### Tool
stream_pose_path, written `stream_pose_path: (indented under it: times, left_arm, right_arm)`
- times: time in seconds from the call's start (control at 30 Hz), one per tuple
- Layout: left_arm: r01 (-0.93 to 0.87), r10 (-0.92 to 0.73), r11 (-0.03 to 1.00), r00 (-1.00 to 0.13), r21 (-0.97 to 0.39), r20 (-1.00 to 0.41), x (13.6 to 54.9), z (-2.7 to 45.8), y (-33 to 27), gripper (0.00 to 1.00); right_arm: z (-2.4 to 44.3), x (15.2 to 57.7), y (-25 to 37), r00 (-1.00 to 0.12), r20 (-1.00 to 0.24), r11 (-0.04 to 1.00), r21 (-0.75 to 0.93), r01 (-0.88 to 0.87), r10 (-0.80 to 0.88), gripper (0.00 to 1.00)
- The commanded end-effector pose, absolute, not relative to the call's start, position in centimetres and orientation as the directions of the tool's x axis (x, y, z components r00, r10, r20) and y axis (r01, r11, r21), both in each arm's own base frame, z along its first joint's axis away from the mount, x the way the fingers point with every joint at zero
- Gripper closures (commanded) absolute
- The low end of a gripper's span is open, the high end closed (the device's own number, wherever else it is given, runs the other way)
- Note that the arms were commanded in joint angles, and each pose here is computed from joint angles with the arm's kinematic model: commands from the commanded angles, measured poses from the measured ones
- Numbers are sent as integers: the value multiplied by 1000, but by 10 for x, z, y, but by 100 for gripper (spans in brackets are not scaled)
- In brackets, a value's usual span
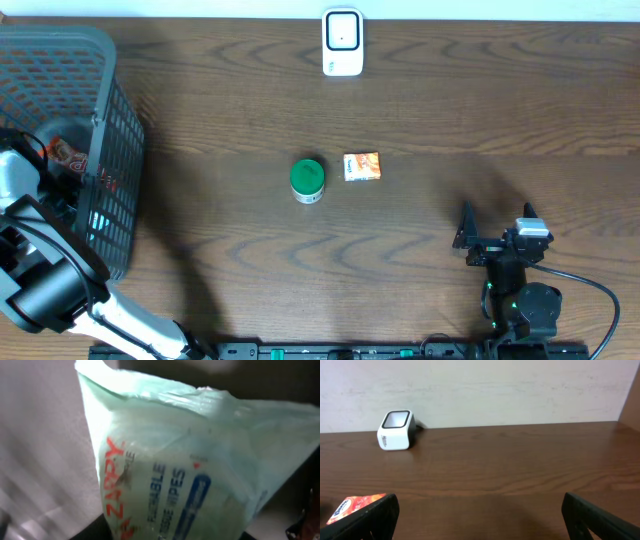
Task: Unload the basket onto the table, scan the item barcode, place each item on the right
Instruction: 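Reach into the basket and grasp the mint-green wipes pack with left gripper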
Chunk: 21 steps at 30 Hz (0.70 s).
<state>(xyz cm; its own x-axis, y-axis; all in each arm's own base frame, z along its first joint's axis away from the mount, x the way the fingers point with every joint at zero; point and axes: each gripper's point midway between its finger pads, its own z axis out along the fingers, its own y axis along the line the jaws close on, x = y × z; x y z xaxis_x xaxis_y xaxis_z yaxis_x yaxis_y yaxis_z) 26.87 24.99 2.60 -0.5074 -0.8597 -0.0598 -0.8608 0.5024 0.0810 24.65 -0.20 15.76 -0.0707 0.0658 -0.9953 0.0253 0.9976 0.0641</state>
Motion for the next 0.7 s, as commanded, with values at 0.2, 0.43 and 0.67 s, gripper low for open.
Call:
stream_pose_path:
  times: [0.2,0.43,0.67]
  left_arm:
    - [-850,-856,506,-516,149,-30,253,51,252,71]
    - [-868,-842,488,-495,86,-217,265,142,264,71]
    - [-834,-782,530,-411,-154,-469,275,257,240,71]
  right_arm:
    - [158,246,-1,-69,-996,998,59,23,61,1]
    - [158,246,-1,-69,-996,998,59,23,61,1]
    - [158,246,-1,-69,-996,998,59,23,61,1]
